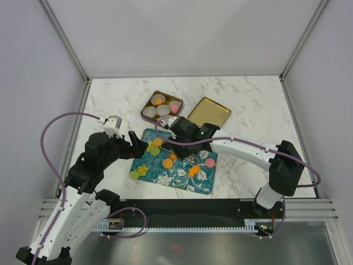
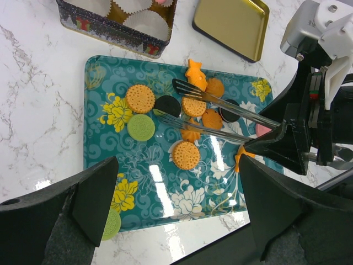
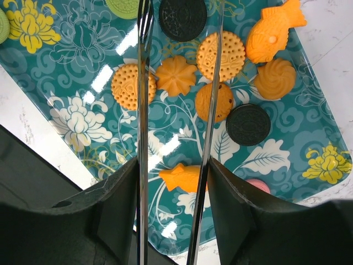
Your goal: Pack the cookies
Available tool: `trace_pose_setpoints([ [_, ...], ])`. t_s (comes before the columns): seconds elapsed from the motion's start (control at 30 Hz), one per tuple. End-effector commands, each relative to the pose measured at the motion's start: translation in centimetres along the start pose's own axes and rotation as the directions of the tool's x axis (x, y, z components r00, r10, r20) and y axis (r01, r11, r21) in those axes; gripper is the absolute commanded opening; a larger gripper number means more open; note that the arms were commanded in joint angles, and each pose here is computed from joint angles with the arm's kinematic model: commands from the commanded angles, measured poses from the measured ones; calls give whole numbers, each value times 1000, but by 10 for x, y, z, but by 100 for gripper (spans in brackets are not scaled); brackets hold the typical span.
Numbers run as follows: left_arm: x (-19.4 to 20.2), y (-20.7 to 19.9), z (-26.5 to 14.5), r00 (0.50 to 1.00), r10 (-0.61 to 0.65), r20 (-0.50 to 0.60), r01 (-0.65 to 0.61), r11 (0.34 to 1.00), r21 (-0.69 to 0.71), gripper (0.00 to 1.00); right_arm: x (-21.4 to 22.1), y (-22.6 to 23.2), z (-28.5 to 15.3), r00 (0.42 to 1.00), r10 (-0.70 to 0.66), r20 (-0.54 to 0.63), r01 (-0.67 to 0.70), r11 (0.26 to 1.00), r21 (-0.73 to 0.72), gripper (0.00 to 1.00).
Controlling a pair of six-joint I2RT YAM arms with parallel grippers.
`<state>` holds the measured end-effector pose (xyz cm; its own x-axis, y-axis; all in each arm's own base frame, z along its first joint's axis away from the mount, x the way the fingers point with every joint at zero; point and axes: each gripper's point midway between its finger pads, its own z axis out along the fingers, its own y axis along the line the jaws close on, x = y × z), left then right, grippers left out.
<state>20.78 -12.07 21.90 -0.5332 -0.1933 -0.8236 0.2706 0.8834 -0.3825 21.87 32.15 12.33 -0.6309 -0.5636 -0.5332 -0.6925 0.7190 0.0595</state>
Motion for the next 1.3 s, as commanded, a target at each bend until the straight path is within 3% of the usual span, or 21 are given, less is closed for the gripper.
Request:
trace_pose_setpoints([
  [0.0, -6, -1, 0, 999, 37, 25, -37, 999, 6, 98, -16, 6, 2, 999, -9, 50, 10, 1000, -21, 58],
  [0.4, -5, -1, 0, 999, 39, 27, -39, 999, 8, 98, -12, 4, 5, 999, 9, 36, -7, 999, -41, 53],
  [0.7, -5, -1, -1, 999, 38, 28, -38, 999, 7, 98, -28, -4, -20, 995, 36, 96, -32, 998, -48, 39],
  [1.0, -6, -2, -1, 999, 39, 30, -39, 999, 8, 98, -82, -34, -57, 968, 88, 234, -84, 996, -25, 37],
  [1.27, -6, -1, -1, 999, 39, 28, -40, 999, 5, 98, -150, -78, -37, 934, 167, 317, -177, 984, 3, 37],
])
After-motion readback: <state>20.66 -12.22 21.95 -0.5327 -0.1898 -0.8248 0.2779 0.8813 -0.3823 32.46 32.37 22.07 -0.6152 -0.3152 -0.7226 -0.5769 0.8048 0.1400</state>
